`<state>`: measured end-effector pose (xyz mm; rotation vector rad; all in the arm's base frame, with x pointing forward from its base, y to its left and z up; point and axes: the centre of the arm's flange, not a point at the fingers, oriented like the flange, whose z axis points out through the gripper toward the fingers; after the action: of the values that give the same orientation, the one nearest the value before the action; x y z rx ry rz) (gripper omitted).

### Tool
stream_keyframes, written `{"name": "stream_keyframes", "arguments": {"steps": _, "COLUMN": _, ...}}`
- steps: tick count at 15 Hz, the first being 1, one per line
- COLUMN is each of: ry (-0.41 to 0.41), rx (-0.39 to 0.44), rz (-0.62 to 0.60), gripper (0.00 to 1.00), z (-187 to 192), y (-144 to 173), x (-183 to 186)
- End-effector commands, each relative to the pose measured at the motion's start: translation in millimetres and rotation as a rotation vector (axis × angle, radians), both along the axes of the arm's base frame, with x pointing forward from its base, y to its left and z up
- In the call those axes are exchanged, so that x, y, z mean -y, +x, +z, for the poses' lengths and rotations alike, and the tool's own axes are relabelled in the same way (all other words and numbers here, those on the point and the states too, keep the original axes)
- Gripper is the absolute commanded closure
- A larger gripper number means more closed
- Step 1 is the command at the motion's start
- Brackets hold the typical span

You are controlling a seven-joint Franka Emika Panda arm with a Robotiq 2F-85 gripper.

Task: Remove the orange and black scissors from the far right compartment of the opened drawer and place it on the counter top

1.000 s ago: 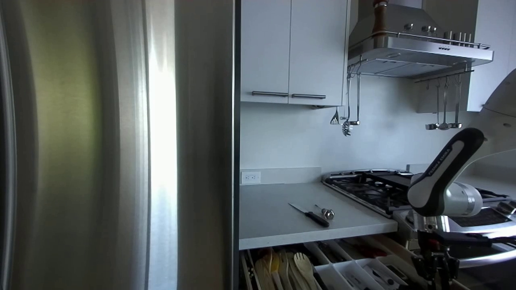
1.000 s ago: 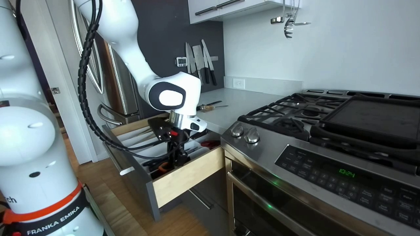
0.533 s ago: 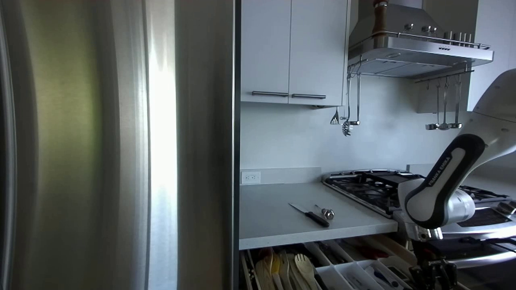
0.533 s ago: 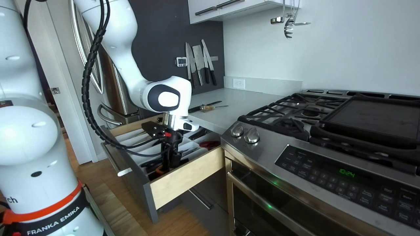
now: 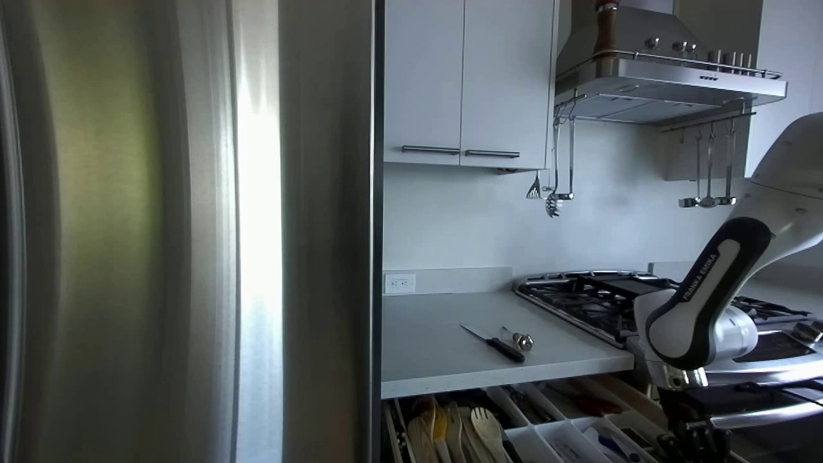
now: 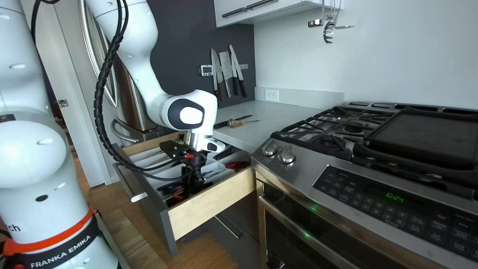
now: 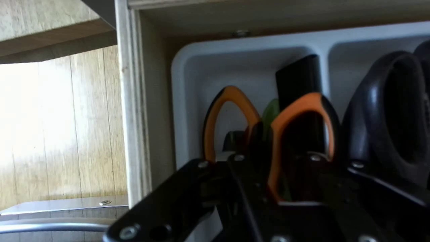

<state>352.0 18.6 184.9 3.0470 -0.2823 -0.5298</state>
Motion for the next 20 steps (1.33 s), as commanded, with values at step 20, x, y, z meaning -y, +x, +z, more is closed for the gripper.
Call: {"name": "stream_keyframes", "arguments": {"steps": 20, "ry": 0.048, "rx": -0.001, "rz": 0.284, "gripper": 0.93, "z": 161, "y": -9, "x": 12}}
